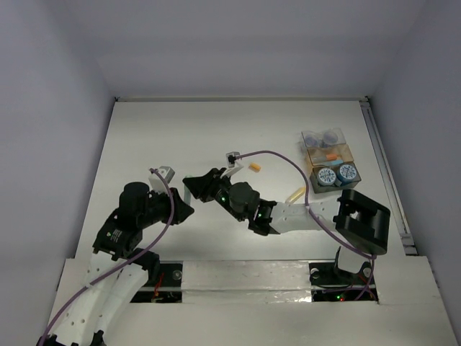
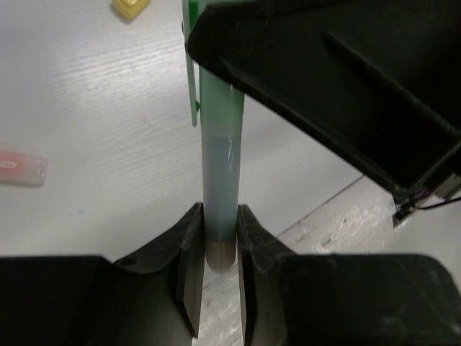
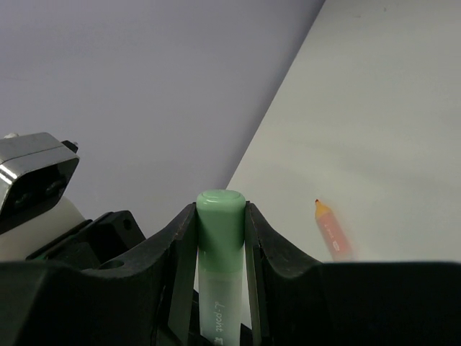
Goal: Sort the stationery into containers
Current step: Close the pen cap on the pen, then place the pen in the storage box.
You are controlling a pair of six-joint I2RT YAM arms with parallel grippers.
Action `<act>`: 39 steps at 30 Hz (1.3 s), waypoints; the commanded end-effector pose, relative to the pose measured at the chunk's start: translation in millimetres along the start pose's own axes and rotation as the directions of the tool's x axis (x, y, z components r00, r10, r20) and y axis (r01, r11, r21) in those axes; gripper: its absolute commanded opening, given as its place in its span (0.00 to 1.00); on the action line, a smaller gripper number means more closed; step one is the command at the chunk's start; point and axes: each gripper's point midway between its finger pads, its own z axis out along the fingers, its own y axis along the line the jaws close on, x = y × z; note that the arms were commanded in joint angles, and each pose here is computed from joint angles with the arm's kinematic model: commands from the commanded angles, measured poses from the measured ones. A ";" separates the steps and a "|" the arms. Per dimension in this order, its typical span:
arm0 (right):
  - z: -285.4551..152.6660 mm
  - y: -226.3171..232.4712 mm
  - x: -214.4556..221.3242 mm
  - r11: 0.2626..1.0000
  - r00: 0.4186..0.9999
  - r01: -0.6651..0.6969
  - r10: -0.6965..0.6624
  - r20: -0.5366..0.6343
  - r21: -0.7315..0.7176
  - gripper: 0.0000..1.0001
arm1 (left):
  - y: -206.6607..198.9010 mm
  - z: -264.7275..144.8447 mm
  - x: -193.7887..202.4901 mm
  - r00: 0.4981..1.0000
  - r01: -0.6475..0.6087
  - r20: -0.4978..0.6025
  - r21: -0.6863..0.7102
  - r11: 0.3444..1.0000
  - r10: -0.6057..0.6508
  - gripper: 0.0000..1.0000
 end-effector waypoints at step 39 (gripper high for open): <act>-231.0 -298.4 -369.8 0.423 0.792 -0.054 -0.533 0.296 0.905 0.00 | -55.8 -11.3 -104.1 0.903 -0.216 0.410 0.171 0.961 0.130 0.99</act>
